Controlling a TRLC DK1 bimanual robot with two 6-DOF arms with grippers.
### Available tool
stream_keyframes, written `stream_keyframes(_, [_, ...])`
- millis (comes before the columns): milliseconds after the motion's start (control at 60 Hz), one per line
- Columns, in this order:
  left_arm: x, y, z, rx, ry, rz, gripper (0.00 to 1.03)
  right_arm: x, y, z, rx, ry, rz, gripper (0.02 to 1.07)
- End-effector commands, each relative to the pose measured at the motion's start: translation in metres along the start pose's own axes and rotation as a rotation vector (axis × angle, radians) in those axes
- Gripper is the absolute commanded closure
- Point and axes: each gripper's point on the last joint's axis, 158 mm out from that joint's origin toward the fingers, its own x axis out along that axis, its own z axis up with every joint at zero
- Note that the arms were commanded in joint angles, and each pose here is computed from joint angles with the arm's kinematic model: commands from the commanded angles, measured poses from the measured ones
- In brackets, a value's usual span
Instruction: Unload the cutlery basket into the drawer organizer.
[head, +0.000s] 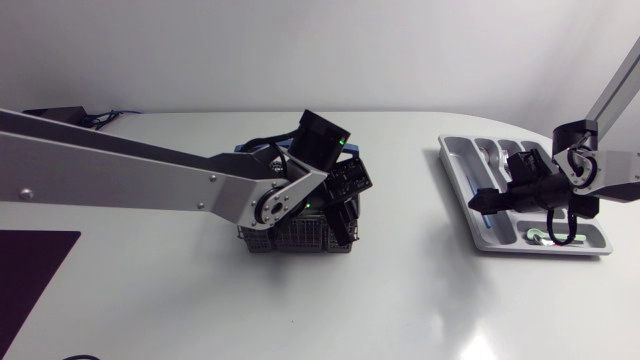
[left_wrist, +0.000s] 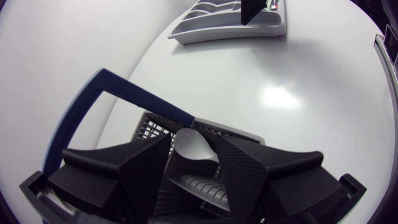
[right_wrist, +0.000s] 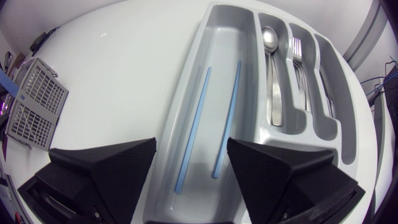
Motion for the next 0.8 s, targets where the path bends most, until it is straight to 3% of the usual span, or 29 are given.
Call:
stream_keyframes(0, [0.01,0.008,-0.004,0.013,0.021,0.016,0.52,-0.002,0.005,-0.005,-0.014,0.002,0.008,0.24])
stream_keyframes(267, [0.014,-0.004,-0.011,0.022,0.047,-0.05,0.53,-0.002,0.007,-0.009,-0.022,0.0,0.008,0.23])
stream_keyframes(417, [0.014,-0.008,-0.01,0.022,0.041,-0.07,0.67,-0.002,0.007,-0.009,-0.023,-0.002,0.008,0.23])
stream_keyframes(567, [0.016,-0.01,-0.012,0.023,0.045,-0.075,0.74,-0.002,0.008,-0.012,-0.026,0.001,0.009,0.23])
stream_keyframes(783, [0.006,-0.01,-0.009,0.021,0.032,-0.069,0.77,-0.021,0.029,-0.003,-0.092,-0.062,0.048,0.23])
